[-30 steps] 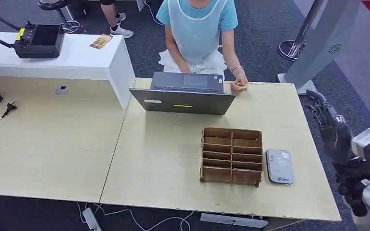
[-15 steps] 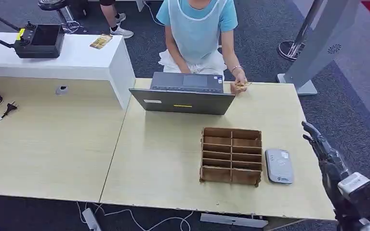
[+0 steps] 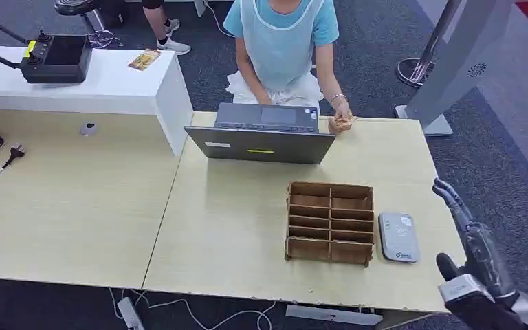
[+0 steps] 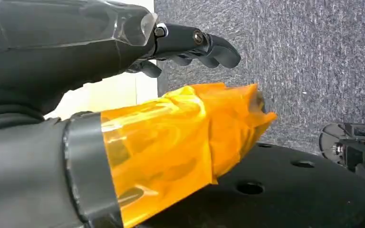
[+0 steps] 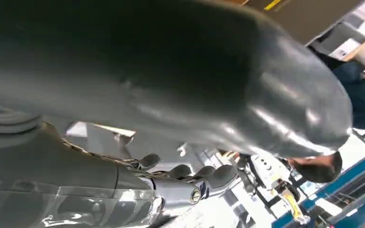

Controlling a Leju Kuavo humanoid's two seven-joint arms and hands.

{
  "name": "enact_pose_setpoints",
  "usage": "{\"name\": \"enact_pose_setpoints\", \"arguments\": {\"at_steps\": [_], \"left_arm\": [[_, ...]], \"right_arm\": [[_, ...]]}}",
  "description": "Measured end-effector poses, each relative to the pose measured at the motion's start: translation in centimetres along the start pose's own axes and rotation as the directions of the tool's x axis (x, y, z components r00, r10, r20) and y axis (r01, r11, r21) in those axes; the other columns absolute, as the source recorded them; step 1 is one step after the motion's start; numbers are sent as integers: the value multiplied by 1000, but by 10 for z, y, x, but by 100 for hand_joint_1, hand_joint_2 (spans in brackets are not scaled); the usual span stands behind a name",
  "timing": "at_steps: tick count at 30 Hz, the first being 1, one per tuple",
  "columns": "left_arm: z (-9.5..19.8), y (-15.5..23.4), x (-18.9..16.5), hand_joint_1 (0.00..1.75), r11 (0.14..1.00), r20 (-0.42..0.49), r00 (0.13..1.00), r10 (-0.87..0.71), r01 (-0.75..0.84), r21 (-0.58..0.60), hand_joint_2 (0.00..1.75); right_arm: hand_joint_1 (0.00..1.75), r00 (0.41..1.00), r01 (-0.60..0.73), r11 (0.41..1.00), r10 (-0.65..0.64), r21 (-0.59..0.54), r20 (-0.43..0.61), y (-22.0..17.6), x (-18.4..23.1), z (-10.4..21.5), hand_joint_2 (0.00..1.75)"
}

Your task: Pass the card to the sensor for recognition and then transmit it.

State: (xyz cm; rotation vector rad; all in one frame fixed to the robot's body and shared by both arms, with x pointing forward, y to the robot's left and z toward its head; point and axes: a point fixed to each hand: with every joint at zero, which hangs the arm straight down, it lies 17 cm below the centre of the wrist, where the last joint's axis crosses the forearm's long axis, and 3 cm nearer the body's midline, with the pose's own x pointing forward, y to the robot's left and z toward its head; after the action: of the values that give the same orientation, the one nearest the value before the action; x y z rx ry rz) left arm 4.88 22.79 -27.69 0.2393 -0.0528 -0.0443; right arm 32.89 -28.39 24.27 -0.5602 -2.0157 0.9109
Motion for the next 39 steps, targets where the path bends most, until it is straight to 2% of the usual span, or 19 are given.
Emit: {"name": "enact_pose_setpoints", "arguments": {"at_steps": [9,12,15,16,24,39], "left_arm": [[0,-2,-2,0,1000,-8,1000,-16,16,-9,0],[0,-2,-2,0,1000,-9,1000,-18,18,-11,0],[0,-2,-2,0,1000,-8,1000,-21,21,-10,0],[0,-2,-2,0,1000,-8,1000,-22,21,-10,0],[0,-1,-2,0,1000,-7,1000,-23,23,-10,0],[0,-2,-1,0,1000,-7,1000,-20,20,-10,0]], "right_arm": [[0,990,-142,990,142,24,-3,14,3,-5,0],[0,990,-142,989,141,36,8,19,6,-8,0],[0,996,-87,996,86,38,5,22,10,-12,0],[0,997,-73,997,73,37,6,22,11,-13,175],[0,999,-53,998,53,38,7,26,14,-15,175],[0,995,-100,994,100,52,13,30,14,-14,175]]}}
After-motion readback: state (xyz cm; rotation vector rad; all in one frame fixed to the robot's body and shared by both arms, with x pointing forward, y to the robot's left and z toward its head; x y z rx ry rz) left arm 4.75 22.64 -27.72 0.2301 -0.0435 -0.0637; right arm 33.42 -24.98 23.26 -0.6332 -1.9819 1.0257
